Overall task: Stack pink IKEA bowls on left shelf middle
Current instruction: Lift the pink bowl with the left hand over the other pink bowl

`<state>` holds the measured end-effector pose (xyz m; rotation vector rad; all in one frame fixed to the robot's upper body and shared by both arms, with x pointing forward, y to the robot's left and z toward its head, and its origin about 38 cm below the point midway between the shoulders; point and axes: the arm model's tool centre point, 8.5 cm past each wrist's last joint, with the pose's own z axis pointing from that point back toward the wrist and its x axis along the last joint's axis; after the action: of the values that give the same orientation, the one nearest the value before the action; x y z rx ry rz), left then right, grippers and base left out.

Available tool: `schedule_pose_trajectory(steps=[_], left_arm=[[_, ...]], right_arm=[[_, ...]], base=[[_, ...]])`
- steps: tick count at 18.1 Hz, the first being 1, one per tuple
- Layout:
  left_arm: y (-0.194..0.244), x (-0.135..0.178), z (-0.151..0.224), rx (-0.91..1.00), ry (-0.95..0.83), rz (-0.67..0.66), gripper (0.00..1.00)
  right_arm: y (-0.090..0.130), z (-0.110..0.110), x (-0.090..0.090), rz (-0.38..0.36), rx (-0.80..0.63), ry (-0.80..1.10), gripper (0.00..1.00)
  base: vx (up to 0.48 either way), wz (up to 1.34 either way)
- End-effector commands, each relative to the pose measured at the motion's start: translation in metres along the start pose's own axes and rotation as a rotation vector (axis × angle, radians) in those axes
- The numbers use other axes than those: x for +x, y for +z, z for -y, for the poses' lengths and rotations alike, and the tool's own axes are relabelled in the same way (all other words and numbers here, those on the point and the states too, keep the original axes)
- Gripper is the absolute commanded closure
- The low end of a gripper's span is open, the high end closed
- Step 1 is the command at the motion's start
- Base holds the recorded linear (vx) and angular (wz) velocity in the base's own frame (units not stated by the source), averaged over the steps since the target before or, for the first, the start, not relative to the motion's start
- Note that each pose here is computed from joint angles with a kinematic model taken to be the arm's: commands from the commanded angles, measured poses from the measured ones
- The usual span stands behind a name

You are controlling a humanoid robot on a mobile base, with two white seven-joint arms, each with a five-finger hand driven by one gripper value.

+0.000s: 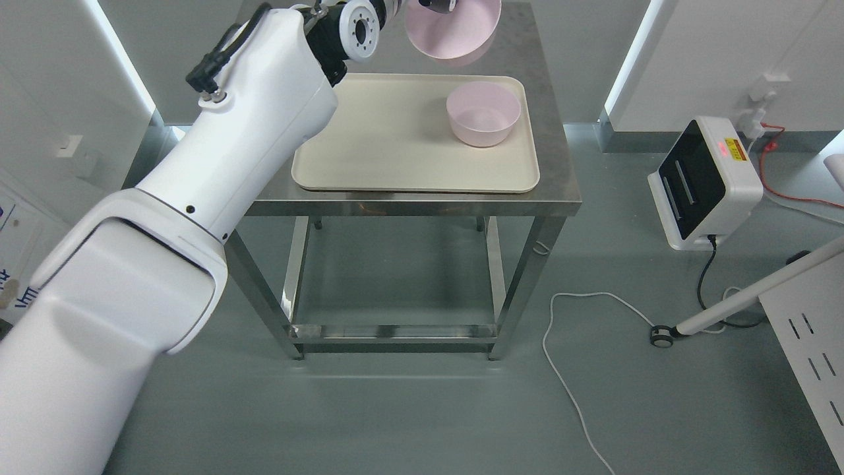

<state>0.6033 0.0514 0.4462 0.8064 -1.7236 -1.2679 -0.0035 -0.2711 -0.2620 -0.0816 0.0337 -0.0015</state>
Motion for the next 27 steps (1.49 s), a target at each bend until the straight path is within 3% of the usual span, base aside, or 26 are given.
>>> schedule_pose_trajectory(steps=[1,12,27], left_arm=[[0.0,-0.004,0.033,-0.045,-0.072,-0.032,0.99],[0.003,-0.014,0.053,-0.046,0.018,-0.082,0.98],[0.002,-0.01,0.037,0.007,0.08,-0.065,0.98]], right_arm=[[-0.001,0.011,-0.007,0.005,-0.017,-0.011,0.0],[-0.001,0.011,-0.007,0.003,-0.017,-0.011,0.0],[-0.001,0.011,-0.007,0.005,-0.017,-0.011,0.0]], base=[[0.0,0.0],[0.0,0.0],[0.0,0.0]])
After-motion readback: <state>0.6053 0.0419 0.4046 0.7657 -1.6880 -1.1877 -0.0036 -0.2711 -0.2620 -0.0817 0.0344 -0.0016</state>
